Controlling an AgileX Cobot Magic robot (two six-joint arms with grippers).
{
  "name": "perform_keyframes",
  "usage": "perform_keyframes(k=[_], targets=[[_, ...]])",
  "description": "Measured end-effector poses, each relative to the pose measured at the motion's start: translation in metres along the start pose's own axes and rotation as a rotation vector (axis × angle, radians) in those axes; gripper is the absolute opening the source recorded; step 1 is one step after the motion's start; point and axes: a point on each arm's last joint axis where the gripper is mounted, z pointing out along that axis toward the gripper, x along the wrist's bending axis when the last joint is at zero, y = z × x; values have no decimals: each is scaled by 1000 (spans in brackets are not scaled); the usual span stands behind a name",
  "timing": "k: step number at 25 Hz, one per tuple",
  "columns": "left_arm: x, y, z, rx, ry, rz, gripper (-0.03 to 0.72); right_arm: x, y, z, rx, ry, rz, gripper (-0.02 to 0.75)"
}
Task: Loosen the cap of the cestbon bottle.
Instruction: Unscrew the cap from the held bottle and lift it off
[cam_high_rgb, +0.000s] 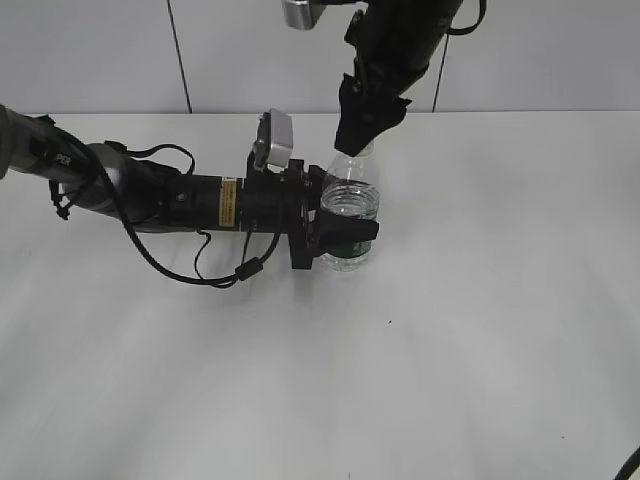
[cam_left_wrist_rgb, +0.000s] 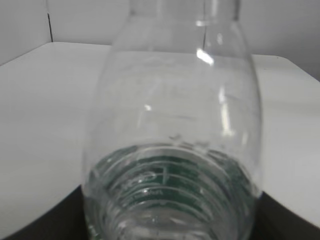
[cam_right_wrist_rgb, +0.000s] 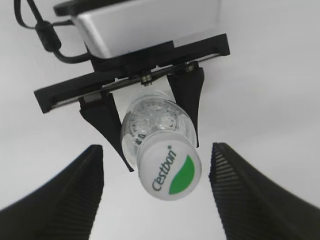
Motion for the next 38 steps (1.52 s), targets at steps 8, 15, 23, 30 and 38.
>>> perform_keyframes(k=[8, 15, 23, 30, 38], targets=[[0, 0, 0, 0, 0, -7, 410, 3, 3, -15, -26, -15, 535, 514], [0, 0, 0, 0, -1, -10, 410, 1, 0, -15, -15, -39, 1005, 513], [0, 0, 0, 0, -1, -10, 410, -2, -3, -8, 6, -62, 1174, 513], [0, 0, 0, 0, -2, -11, 410, -1, -2, -4, 10, -44, 1184, 513], [0, 0, 0, 1, -4, -10, 410, -2, -3, 12, 39, -17, 1197, 507]])
